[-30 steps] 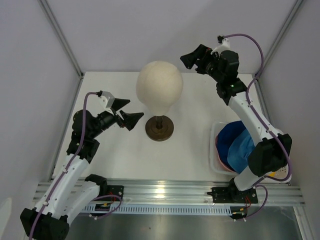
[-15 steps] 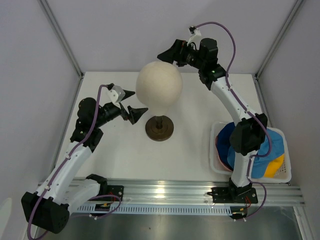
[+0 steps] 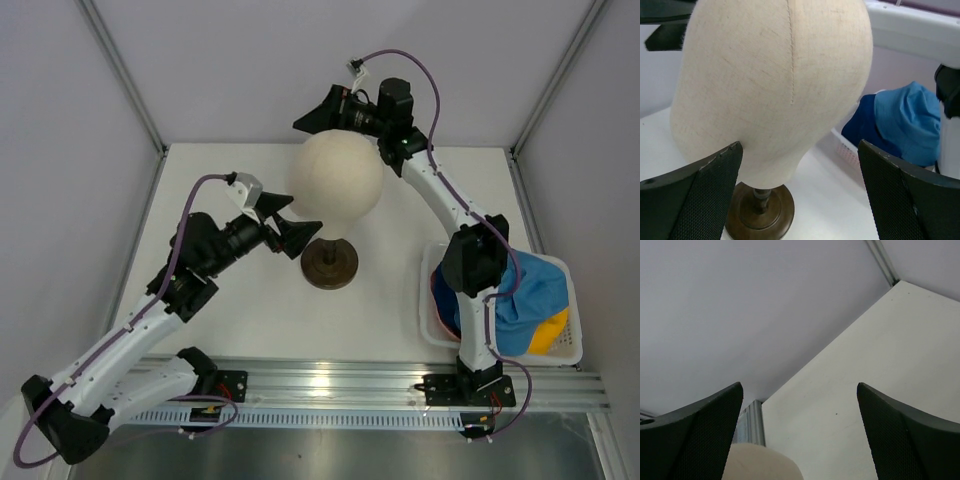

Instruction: Stack the hats

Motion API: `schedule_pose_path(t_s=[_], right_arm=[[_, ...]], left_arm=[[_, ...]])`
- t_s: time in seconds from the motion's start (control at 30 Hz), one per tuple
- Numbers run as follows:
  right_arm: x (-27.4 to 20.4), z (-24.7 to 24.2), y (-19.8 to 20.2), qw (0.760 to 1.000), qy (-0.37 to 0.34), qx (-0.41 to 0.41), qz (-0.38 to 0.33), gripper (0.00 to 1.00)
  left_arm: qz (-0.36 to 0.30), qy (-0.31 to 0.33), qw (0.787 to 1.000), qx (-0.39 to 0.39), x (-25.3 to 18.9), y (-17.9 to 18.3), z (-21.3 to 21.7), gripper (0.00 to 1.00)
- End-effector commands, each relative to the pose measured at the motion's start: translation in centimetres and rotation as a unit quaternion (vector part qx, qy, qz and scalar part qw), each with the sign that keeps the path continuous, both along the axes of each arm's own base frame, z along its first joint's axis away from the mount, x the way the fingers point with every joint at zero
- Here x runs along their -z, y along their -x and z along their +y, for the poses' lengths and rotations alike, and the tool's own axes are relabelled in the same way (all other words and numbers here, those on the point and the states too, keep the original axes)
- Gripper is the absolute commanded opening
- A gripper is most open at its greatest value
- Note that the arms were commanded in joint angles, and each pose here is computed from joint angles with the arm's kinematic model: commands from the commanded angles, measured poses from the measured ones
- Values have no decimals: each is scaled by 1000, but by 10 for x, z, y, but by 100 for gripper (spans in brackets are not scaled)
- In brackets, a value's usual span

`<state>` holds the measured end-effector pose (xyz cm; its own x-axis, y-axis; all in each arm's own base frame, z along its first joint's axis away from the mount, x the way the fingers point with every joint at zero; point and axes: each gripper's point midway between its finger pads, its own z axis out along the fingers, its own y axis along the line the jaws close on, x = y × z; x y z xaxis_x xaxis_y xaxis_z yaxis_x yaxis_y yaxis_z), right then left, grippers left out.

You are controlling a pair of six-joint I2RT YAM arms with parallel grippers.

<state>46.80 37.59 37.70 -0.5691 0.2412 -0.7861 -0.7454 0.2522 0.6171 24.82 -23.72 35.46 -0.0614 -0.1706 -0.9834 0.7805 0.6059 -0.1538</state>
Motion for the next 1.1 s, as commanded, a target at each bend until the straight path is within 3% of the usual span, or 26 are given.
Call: schedule_pose_path(t_s=[0.0,0.2,0.47,0.57,0.87,1.07], right_arm=[[-6,32,34,997,-14,-75,-13,98],[3,46,50,994,-11,-112,-4,98],[1,53,69,988,-6,-151,-14,99],[0,44,51,993,22,-111,-31,99],[-38,-83,-45,994,33,98,-36,100],[-44,-180,-62,978,50,200,-15,99]], left_arm=[[63,25,995,-76,-1,-13,-7,99],[109,7,984,-139,19,0,-23,100],[132,-2,981,-139,30,27,-27,99],[136,0,978,-158,28,30,-12,100],[88,6,980,-177,9,31,11,99],[70,-8,978,-197,3,24,15,100]])
